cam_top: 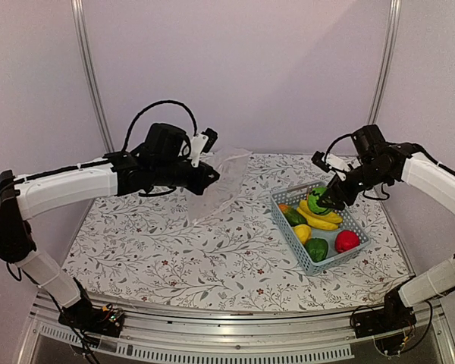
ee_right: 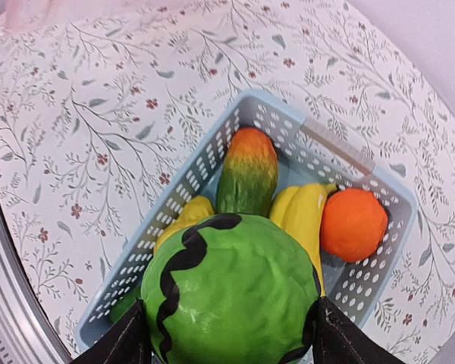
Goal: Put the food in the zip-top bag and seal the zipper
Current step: Pick up the fake fruit from the bin, then place the fake fruit in the zipper food storage bag.
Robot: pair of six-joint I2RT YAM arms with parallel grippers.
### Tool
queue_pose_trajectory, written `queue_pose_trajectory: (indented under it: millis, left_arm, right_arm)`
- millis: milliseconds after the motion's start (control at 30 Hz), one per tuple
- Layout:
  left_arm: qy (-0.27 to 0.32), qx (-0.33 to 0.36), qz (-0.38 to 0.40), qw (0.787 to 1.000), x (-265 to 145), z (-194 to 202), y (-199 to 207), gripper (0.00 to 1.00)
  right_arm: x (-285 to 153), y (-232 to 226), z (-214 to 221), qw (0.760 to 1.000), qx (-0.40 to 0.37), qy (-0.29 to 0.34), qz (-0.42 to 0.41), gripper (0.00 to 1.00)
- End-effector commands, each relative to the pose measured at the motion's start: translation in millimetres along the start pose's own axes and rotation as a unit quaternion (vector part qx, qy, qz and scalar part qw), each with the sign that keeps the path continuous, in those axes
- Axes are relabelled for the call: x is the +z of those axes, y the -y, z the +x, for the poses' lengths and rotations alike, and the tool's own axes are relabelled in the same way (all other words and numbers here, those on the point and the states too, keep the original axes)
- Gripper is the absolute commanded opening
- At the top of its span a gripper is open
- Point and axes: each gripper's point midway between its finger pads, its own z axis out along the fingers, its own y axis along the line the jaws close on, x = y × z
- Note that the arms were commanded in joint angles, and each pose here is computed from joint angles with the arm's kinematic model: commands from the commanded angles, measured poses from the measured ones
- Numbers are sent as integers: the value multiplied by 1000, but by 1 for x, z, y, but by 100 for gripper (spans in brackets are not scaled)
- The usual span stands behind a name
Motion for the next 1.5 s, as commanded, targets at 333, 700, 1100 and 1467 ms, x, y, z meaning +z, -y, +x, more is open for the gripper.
queue_pose_trajectory:
  millis: [333, 700, 1100, 1467]
  left_arm:
    - [41, -167, 49, 984, -7, -47, 26, 0]
    - [56, -221, 48, 973, -12, -75, 63, 0]
    - [83, -224, 72, 968, -37, -91, 84, 0]
    - [89, -260, 94, 957, -42, -76, 84, 0]
  right_arm:
    - [-142, -104, -148, 931, -130, 296, -173, 39]
    - [-172, -135, -207, 874, -129, 384, -268, 37]
    - [-118, -113, -234, 903, -70, 356, -232, 37]
    - [-55, -88, -227, 935, -27, 298, -190, 40]
